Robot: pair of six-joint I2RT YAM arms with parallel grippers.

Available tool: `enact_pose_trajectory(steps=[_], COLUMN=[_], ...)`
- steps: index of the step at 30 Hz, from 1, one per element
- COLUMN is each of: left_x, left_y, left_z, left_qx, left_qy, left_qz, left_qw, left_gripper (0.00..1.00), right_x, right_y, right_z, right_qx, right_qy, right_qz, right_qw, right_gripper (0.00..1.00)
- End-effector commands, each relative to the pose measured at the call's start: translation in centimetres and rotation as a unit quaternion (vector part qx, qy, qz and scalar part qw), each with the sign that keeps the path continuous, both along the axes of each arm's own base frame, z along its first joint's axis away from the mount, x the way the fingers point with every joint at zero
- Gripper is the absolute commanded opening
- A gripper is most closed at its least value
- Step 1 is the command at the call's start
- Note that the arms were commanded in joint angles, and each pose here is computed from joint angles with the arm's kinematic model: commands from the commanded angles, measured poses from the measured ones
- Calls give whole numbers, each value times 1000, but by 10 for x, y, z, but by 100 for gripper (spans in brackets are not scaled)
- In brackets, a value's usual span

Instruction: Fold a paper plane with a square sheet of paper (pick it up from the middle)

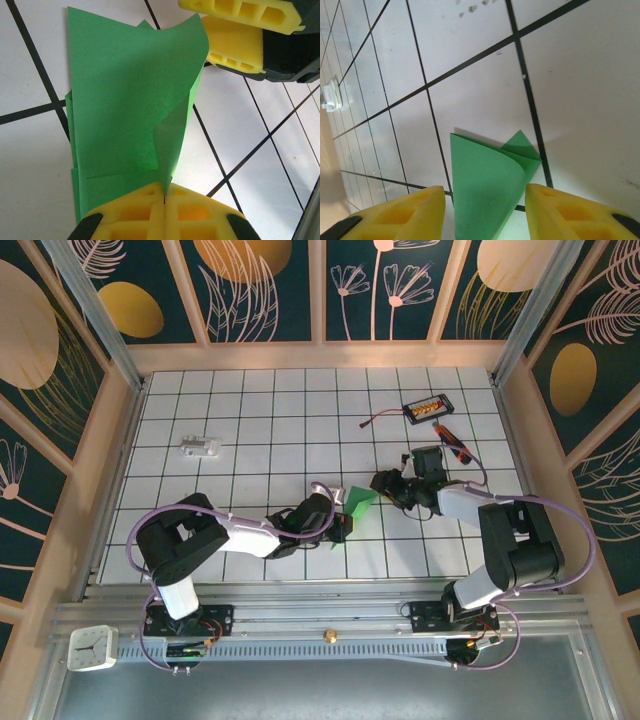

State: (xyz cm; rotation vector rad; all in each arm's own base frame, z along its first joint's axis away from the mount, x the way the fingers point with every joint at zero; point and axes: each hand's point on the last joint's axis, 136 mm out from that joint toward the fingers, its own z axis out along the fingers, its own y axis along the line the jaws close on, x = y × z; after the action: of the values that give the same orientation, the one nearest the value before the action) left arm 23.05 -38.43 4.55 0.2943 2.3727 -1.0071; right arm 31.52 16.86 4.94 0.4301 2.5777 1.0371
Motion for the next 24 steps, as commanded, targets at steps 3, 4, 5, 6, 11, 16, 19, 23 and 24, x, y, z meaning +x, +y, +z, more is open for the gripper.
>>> enact_pose_trajectory(steps=[3,4,5,6,11,16,19,23,24], left_x=[0,1,1,0,-1,-1,0,0,0], left_y=[0,0,1,1,4,6,5,3,3], left_z=[-5,-5,-5,-4,-7,-5,-3,-3,-4], left_qx=[8,9,9,9,17,6,-8,-12,-12], left_qy=[-1,-2,-2,-2,0,5,11,14,13], left_qz=[-8,-7,-6,-7,-7,6,15,12,12], left_qw=[1000,1000,1000,1000,1000,1000,1000,1000,1000], left_gripper=[0,0,0,0,0,0,0,0,0], right_x=[5,5,6,7,11,16,18,23,24], right_y=[5,4,3,2,-2,-9,-12,-14,-13], right_z=[3,4,3,2,-2,-9,-12,-8,-7], right_qx=[31,34,35,35,38,29,23,10,9], right_qy=[4,4,5,7,14,19,19,8,8], right_qz=[7,6,4,2,-5,-10,-10,-1,3], right_qw=[999,999,999,999,999,999,1000,1000,1000], right_gripper=[31,27,23,20,5,4,5,12,15])
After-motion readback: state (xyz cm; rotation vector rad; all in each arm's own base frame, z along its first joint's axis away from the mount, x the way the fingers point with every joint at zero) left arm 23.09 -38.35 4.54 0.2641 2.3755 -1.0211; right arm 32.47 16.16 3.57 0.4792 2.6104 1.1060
